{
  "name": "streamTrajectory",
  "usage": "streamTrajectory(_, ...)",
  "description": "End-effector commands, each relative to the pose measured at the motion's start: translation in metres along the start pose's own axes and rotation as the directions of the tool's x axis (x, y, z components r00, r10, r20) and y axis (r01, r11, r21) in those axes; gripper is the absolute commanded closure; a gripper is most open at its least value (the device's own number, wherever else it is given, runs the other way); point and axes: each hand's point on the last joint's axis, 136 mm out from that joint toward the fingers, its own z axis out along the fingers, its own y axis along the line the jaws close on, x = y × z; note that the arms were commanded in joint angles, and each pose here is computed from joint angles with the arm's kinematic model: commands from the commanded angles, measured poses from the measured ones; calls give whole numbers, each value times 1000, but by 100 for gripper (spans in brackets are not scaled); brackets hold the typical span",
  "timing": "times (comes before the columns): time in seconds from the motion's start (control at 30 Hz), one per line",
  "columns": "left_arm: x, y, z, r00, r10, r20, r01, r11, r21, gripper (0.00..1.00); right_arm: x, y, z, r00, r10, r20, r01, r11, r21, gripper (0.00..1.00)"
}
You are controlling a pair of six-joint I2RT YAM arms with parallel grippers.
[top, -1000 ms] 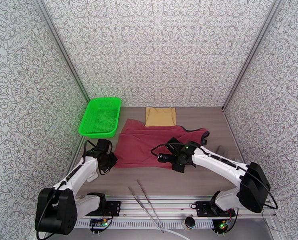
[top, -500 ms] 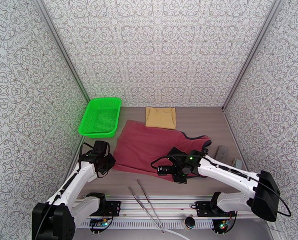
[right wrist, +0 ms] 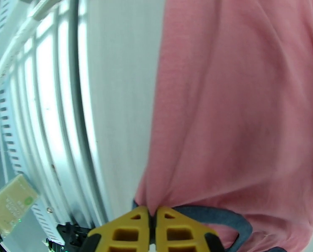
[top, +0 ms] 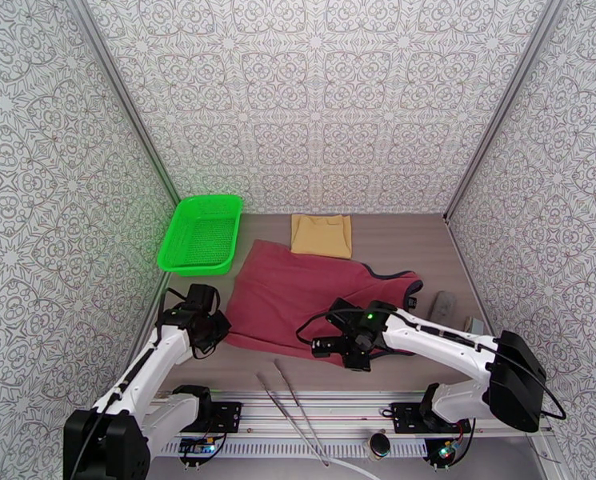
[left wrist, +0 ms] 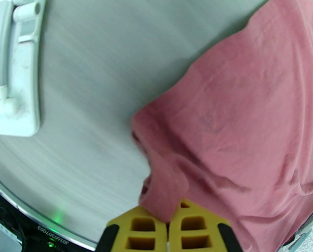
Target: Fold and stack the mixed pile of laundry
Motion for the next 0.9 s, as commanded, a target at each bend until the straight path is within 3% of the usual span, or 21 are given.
streamTrajectory(0.0,-9,4,-17,999,14,46,-13,1000,-16,100,-7,29,-9,997,-45,58,51,993,-103,100)
streamTrajectory(0.13,-8,7,-17,999,7,48,-6,1000,-16,100,-8,39,-9,996,-59,70,68,988,-142,100)
streamTrajectory(0.4,-15,4,-13,999,-6,40,6,1000,-12,100,-3,29,-2,997,-67,35,70,993,-94,100)
streamTrajectory(0.67,-29,0,-25,997,0,71,1,1000,-14,100,-5,51,1,998,-47,34,54,968,-244,100)
streamTrajectory(0.87,-33,0,-22,998,-4,70,5,1000,-12,100,3,30,14,997,-46,-55,37,987,-155,100)
